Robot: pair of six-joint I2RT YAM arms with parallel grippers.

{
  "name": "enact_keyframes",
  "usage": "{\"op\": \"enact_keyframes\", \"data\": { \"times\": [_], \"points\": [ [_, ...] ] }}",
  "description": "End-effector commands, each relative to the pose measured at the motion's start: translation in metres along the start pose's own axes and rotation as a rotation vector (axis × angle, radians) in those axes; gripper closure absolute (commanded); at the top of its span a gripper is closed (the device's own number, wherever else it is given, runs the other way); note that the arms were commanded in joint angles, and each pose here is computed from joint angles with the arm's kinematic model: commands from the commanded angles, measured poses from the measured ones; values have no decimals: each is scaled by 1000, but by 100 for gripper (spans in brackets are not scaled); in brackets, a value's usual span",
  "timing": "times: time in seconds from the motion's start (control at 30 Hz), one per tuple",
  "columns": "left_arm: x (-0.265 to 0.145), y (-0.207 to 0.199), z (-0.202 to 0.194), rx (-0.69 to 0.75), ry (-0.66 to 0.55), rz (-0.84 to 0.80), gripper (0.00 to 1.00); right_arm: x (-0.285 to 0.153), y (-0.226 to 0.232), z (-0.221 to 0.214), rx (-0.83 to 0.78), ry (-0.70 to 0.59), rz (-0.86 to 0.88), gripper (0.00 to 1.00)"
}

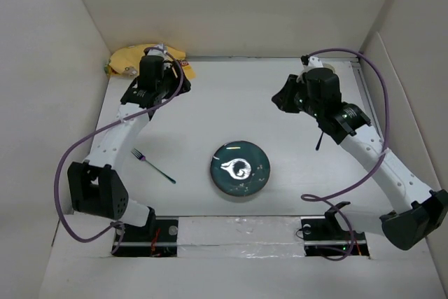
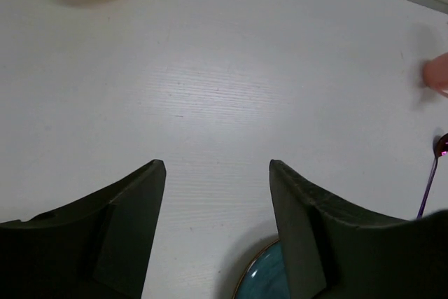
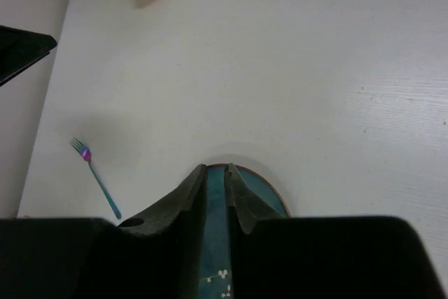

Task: Set the dinner table for one person

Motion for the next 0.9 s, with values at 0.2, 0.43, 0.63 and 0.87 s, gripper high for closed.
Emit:
{"op": "enact_keyframes", "data": {
  "times": [0.2, 0.43, 0.63, 0.87],
  "points": [
    [52, 28, 75, 32, -76, 285, 98, -1, 29, 26, -22, -76, 131, 100],
    [142, 89, 93, -38, -13, 402, 68, 8, 26, 30, -22, -79, 112, 100],
    [191, 116, 74, -45, 47, 424, 35, 18, 21, 26, -30, -48, 73, 90],
    [221, 123, 41, -61, 48, 413, 25, 30, 26, 10, -39, 34, 79, 49]
  ]
}}
Point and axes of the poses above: each gripper's point midway between its finger pads, its own x axis out along the fingers, its own y axis along the line the jaws close on, z = x × y, the point moved 5 cm from there along -x, back along the fingers, and after that the axes turned 14 degrees about x, right-handed, at the moved point
